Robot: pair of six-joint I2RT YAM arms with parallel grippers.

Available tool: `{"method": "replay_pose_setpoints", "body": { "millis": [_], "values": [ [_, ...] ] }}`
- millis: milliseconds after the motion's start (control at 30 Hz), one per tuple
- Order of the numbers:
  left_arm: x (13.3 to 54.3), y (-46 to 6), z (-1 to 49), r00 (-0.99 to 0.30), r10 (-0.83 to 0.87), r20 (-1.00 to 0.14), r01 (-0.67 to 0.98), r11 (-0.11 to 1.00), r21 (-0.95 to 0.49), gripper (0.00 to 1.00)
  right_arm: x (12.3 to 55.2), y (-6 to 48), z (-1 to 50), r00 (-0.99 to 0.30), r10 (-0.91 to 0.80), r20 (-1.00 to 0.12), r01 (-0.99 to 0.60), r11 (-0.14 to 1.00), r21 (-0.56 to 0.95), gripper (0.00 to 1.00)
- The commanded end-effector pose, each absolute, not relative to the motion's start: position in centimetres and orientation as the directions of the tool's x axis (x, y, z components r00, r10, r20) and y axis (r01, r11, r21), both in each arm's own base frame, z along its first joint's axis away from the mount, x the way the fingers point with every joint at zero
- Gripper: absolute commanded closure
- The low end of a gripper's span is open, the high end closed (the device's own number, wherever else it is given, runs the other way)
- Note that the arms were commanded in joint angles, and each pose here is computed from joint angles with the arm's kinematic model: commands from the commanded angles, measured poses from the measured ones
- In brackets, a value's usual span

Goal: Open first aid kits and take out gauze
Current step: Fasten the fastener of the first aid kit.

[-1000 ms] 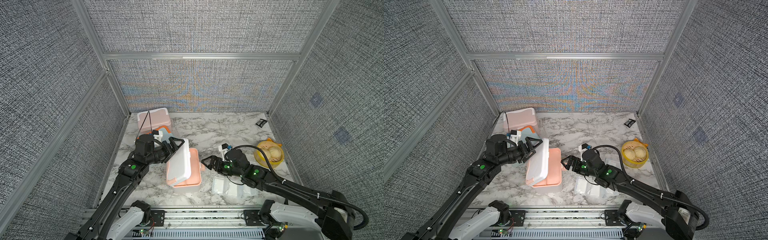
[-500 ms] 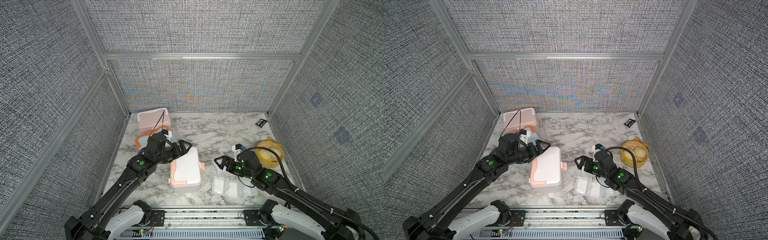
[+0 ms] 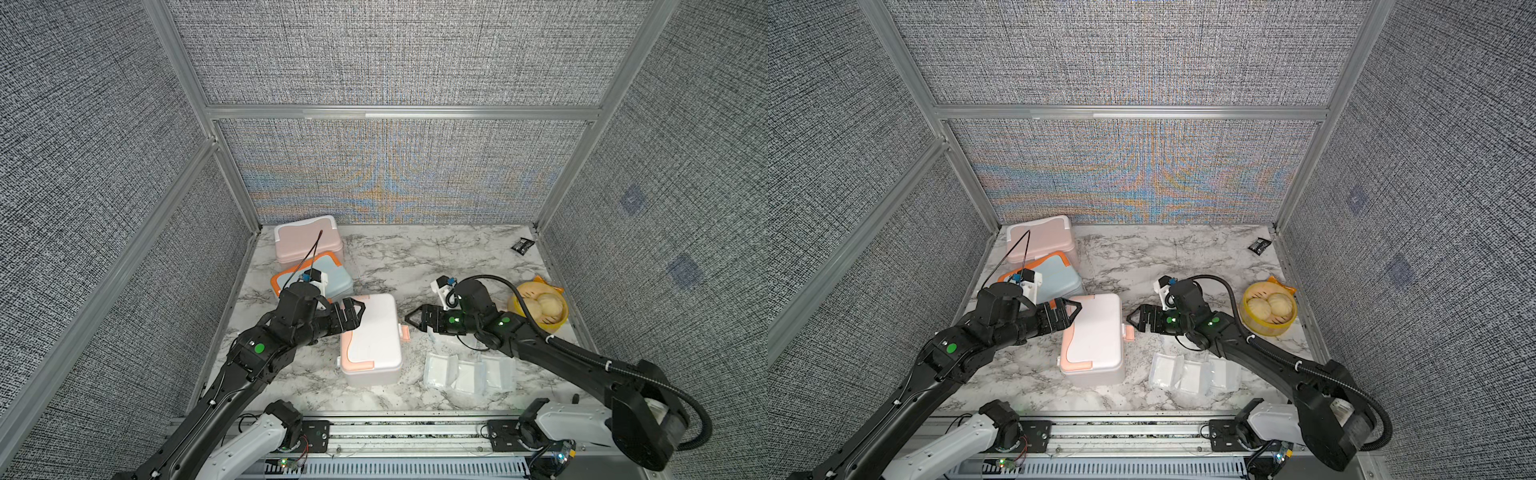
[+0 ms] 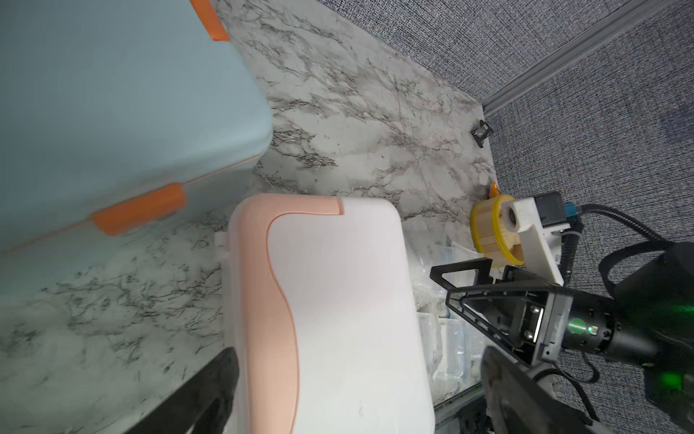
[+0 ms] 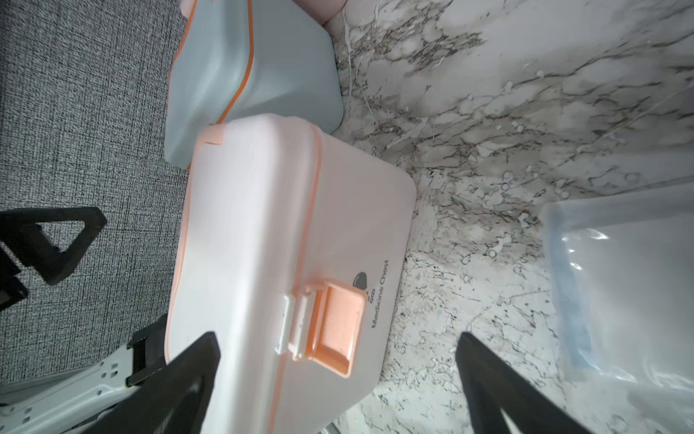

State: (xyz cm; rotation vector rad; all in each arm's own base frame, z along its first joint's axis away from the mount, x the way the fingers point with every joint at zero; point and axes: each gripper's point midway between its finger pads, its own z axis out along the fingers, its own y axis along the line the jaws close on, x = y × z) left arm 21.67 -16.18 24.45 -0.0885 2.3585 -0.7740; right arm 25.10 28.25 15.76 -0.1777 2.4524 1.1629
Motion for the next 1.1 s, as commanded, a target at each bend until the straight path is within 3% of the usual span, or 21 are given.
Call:
{"method": "replay_pose_setpoints", "body": {
  "millis": [0,267,633,1067],
  "values": [
    [21.4,-14.9,23.2,-0.794,-0.213,-0.569,0.112,0.869,-0.481,0.01,25.1,29.4,16.7,-0.888,-0.017,-0.459,-0.373,0.609,0.700,0.01],
    [22.2,-16.5,20.8,-0.837,-0.202,-0.508,0.114,0.845,-0.523,0.01,26.0,31.0,17.1,-0.895,-0.064,-0.442,-0.390,0.594,0.704,0.06],
    [24.9,-18.0,18.6,-0.867,-0.202,-0.455,0.096,0.829,-0.551,0.00,24.9,27.9,14.7,-0.928,0.062,-0.368,-0.246,0.639,0.729,0.05],
    [29.2,-18.8,19.5,-0.850,-0.201,-0.486,0.113,0.833,-0.542,0.00,24.0,28.0,14.8,-0.943,0.156,-0.293,-0.185,0.485,0.855,0.01]
  ]
}}
